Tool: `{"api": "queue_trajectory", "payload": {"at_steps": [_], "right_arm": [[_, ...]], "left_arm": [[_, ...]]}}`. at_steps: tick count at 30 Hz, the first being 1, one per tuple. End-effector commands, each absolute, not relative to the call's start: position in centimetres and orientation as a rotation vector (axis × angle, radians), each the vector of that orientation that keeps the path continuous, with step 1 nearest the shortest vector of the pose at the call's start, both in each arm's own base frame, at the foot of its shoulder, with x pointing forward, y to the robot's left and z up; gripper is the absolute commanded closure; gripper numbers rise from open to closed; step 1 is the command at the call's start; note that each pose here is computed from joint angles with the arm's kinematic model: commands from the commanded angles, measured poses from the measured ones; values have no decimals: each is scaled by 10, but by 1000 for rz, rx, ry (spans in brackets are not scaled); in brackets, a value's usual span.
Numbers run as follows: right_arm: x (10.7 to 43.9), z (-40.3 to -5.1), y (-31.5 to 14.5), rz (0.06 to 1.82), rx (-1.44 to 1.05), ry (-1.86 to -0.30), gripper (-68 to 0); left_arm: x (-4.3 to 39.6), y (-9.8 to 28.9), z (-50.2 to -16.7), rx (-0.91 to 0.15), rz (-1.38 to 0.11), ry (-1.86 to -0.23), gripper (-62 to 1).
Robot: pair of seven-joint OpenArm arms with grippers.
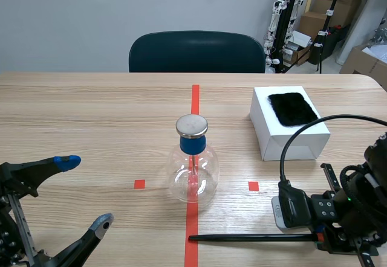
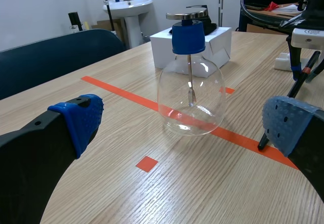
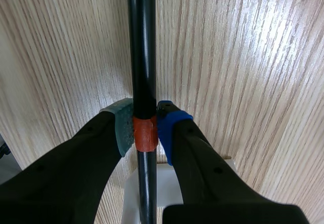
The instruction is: Do the electroscope experiment. pick up the black charging rod
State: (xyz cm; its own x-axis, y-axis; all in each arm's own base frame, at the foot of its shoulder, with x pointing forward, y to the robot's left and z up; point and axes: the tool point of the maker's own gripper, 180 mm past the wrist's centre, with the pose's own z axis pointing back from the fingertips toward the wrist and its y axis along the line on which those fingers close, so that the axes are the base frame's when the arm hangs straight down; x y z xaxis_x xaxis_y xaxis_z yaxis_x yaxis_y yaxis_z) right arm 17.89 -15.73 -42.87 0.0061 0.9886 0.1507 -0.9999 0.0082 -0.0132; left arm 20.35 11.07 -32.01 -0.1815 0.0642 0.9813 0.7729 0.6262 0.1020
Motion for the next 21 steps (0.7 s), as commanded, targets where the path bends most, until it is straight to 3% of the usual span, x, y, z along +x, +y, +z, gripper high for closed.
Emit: {"api": "queue_trajectory", "payload": {"at_steps": [1, 6, 11, 13, 21], "right_arm": [[186, -422, -162, 1568, 87, -135, -6], [186, -422, -163, 1568, 81, -128, -13], [186, -422, -164, 1568, 78, -125, -181], [186, -422, -164, 1569, 78, -126, -218], [186, -411, -159, 1585, 90, -154, -220]], "left_arm": [[205, 112, -315, -704, -731, -1676, -623], [205, 112, -315, -704, -731, -1676, -623], [205, 112, -315, -704, -731, -1676, -623], [205, 112, -315, -704, -731, -1676, -623], [205, 112, -315, -704, -731, -1676, -623]]}}
